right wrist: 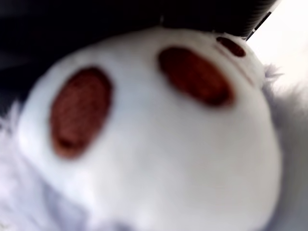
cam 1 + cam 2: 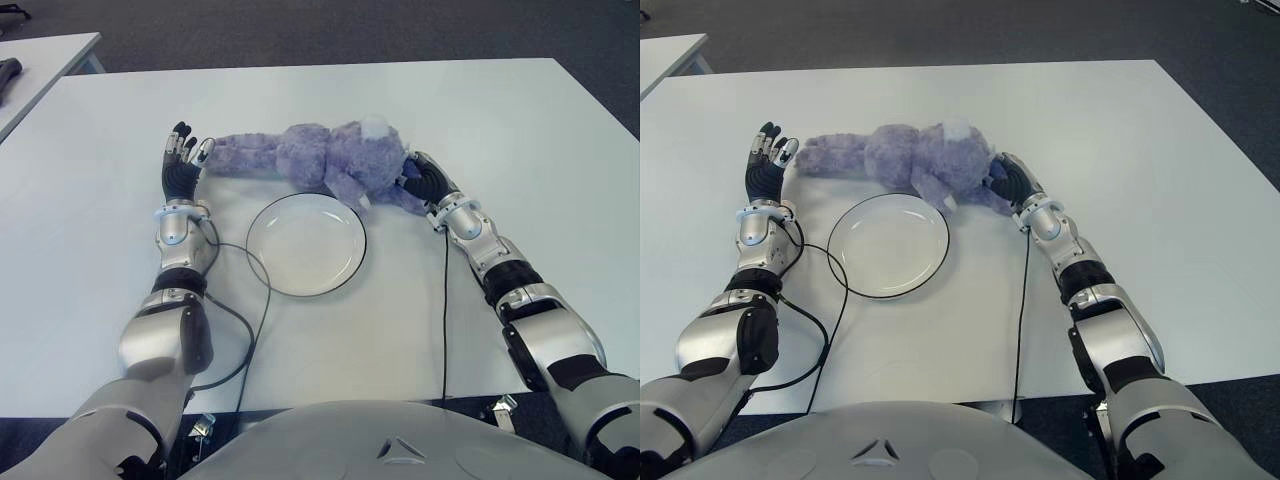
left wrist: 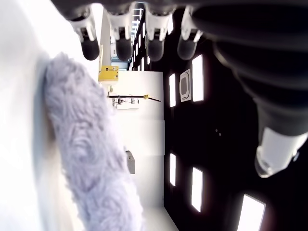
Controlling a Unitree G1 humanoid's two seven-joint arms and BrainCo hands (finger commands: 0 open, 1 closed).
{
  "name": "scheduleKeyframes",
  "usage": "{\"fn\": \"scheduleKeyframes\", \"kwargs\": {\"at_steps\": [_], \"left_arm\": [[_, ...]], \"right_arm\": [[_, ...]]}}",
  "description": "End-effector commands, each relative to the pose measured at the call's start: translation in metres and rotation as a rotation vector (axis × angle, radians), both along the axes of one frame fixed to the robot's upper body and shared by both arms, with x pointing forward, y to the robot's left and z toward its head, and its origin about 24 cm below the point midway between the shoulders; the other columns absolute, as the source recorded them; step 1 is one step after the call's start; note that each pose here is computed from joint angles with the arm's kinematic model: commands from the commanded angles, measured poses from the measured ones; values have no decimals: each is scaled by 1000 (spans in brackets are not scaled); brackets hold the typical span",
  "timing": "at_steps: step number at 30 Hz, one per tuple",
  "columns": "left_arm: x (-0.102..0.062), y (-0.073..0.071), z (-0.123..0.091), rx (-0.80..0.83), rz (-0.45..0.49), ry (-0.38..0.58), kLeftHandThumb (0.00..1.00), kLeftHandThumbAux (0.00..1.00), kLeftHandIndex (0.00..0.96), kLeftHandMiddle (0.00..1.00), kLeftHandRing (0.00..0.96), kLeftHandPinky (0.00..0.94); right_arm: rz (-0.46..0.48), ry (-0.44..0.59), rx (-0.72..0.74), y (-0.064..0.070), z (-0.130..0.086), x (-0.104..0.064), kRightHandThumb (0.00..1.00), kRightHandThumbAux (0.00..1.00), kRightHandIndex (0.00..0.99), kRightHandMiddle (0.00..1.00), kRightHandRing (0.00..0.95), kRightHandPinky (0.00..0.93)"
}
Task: Put the doll into the plate.
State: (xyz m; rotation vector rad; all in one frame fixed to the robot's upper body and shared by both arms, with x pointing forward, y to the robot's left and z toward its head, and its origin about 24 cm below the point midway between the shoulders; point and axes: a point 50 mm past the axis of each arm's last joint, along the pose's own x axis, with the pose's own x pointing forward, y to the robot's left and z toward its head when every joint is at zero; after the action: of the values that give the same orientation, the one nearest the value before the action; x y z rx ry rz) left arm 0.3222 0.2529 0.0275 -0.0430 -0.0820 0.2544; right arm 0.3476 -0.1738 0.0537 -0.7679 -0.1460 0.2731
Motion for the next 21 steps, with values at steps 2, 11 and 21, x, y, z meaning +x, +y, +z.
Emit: {"fn": "scheduleKeyframes", "kwargs": {"at_steps": [2,11,21], "left_arm": [[-114,-23,-127,-191,99,487,0,579,4,43,29,38],[-113,-24,-127,-190,96,487,0,577,4,45,30,37],[-112,-25,-127,-195,93,489,0,579,0,42,30,38]], "right_arm": [[-127,117,73,-10,-26,-6,715,712,440,883,866,866],[-202,62,146,-16,3,16,713,713,441,869,860,849],[-277,35,186,-20,21,30,708,715,441,857,857,842]]}}
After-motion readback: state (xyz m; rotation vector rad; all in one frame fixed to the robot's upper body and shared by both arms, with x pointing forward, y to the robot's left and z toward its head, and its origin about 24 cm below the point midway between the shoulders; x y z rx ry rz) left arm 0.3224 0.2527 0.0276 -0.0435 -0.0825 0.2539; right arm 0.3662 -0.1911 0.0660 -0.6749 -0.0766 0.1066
